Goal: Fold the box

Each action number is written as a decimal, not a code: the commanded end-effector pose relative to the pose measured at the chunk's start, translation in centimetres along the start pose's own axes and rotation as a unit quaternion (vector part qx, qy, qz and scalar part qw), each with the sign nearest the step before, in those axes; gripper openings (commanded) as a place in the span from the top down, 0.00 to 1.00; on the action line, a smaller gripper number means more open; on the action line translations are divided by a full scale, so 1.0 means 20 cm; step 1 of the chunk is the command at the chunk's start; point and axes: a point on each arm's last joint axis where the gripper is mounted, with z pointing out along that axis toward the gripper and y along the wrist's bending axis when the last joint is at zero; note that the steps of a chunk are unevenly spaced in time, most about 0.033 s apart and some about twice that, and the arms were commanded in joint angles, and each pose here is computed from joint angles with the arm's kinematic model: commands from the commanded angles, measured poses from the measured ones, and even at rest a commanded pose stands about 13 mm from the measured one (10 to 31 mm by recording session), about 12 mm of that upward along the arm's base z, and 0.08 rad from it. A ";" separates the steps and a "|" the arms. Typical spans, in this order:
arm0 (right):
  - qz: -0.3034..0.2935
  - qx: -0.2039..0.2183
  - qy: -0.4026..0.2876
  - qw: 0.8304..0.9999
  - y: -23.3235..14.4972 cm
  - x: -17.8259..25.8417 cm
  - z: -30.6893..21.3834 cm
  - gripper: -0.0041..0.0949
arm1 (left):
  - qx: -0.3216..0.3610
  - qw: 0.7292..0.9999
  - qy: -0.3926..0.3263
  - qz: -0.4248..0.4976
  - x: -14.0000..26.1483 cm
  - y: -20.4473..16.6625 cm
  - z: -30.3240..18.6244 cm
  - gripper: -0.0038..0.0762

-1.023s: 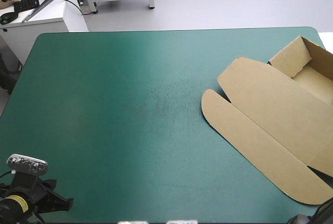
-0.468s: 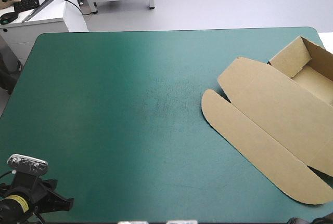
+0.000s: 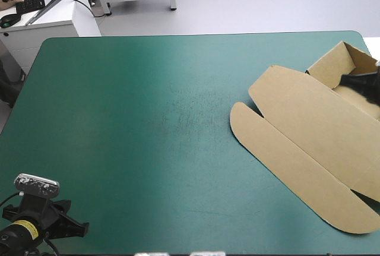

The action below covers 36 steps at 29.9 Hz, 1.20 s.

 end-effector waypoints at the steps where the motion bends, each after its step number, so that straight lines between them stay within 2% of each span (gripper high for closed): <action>1: -0.051 0.006 -0.016 0.999 0.08 0.16 -0.15 0.96 | 0.008 0.999 -0.036 0.009 -0.05 -0.01 -0.02 0.96; 10: -0.119 -0.015 0.026 0.992 0.05 0.74 -0.12 0.96 | 0.008 0.999 -0.033 0.015 -0.03 -0.01 0.03 0.96; 17: -0.119 -0.030 0.022 0.992 0.01 1.07 -0.02 0.96 | 0.035 0.999 -0.030 0.028 0.02 -0.03 0.06 0.96; 20: -0.110 -0.046 -0.007 0.993 0.01 1.14 0.00 0.96 | 0.040 0.997 -0.046 0.037 0.03 -0.03 0.04 0.96; 24: -0.107 -0.048 -0.038 0.992 0.00 1.21 0.04 0.96 | 0.041 0.997 -0.059 0.035 0.04 -0.03 0.02 0.96; 36: -0.106 -0.046 -0.023 0.993 -0.01 1.27 0.06 0.96 | 0.044 0.997 -0.059 0.028 0.05 -0.03 0.02 0.96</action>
